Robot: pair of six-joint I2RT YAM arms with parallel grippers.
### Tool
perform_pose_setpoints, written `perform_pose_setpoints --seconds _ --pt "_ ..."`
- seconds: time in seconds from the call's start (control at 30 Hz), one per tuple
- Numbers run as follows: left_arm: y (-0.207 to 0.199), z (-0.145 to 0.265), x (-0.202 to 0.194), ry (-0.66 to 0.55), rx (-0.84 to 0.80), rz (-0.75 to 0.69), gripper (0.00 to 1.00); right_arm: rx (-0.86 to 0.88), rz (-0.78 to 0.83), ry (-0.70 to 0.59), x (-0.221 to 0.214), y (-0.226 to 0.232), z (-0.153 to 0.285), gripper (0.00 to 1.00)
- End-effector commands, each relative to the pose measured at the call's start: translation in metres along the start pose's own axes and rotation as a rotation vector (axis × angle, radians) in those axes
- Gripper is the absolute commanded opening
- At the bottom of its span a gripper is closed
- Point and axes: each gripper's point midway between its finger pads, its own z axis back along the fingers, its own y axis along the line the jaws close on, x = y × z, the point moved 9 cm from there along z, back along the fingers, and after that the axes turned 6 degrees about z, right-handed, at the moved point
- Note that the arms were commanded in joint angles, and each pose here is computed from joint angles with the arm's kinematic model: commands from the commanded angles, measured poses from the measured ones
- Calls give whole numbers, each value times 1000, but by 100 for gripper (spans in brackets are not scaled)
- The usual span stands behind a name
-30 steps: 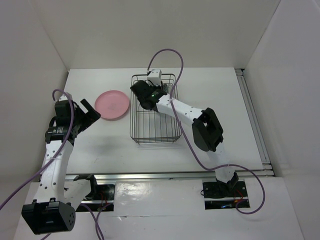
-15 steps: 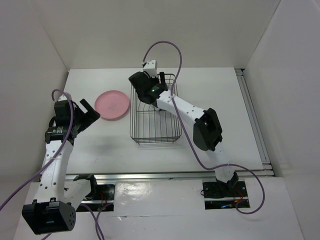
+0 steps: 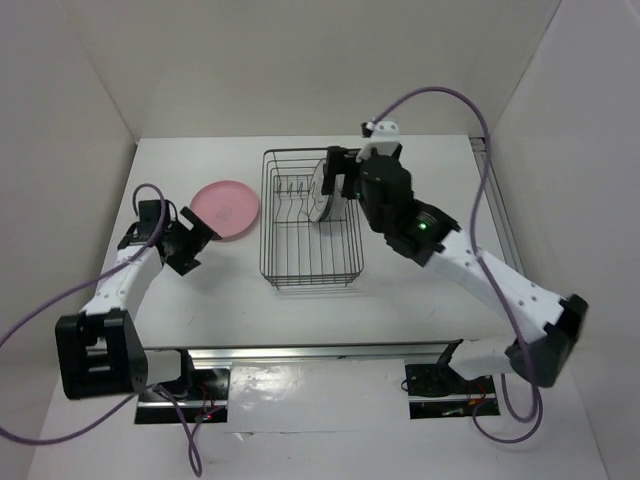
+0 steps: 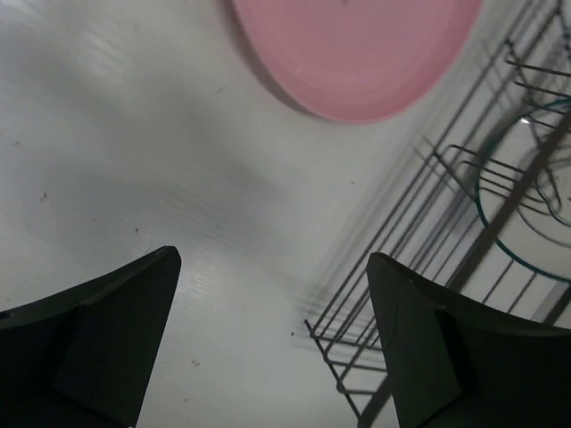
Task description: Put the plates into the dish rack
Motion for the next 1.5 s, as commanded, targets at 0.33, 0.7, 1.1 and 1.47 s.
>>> perform_pose_setpoints --seconds 0.33,0.7,1.1,1.47 --pt "10 -84 21 -18 63 297 99 191 -54 47 -40 1 37 100" --pt "-3 -112 51 -84 151 346 92 240 -19 101 -73 5 33 100" --pt "-23 -130 61 -82 389 291 66 242 -56 37 -64 -6 47 100" --pt "-13 -139 51 -70 492 291 47 269 -75 -8 -53 -11 58 100"
